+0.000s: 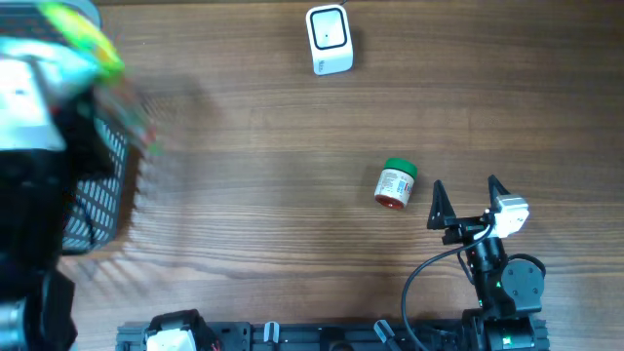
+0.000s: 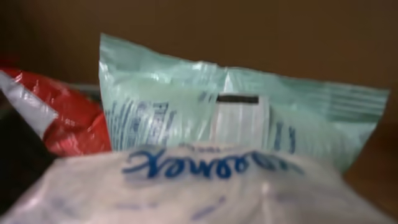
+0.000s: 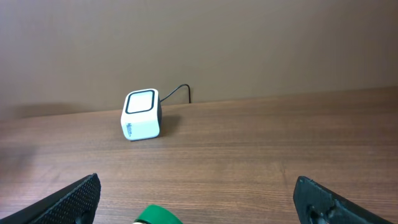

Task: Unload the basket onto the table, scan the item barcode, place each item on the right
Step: 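Lift the packets out and lower them onto the table center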

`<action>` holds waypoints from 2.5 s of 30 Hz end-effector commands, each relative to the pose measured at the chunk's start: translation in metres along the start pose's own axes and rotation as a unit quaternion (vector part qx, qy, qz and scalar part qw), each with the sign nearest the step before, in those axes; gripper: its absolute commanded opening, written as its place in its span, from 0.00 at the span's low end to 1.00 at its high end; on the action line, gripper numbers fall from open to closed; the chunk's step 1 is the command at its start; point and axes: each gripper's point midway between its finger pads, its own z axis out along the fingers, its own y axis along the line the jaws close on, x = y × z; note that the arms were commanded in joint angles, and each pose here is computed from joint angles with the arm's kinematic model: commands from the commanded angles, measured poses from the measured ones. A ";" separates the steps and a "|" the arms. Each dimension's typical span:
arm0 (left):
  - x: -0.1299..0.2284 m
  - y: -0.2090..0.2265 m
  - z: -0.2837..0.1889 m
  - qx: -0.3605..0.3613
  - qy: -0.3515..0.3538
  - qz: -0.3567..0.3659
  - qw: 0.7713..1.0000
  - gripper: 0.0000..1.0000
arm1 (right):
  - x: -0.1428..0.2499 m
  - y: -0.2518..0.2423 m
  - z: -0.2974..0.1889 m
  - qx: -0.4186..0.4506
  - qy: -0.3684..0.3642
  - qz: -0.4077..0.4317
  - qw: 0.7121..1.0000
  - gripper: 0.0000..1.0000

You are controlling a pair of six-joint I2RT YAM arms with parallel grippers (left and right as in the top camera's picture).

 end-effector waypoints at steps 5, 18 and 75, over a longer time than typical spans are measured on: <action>0.110 -0.047 0.051 0.050 0.261 -0.057 0.962 0.04 | -0.001 0.001 0.000 -0.001 -0.002 0.006 1.000 1.00; 0.304 -0.150 0.171 0.085 0.471 0.005 0.878 0.04 | -0.001 0.001 0.000 -0.001 -0.002 0.006 1.000 1.00; 0.296 -0.184 0.167 0.001 0.390 0.038 0.920 0.04 | -0.001 0.001 0.000 -0.001 -0.002 0.006 1.000 1.00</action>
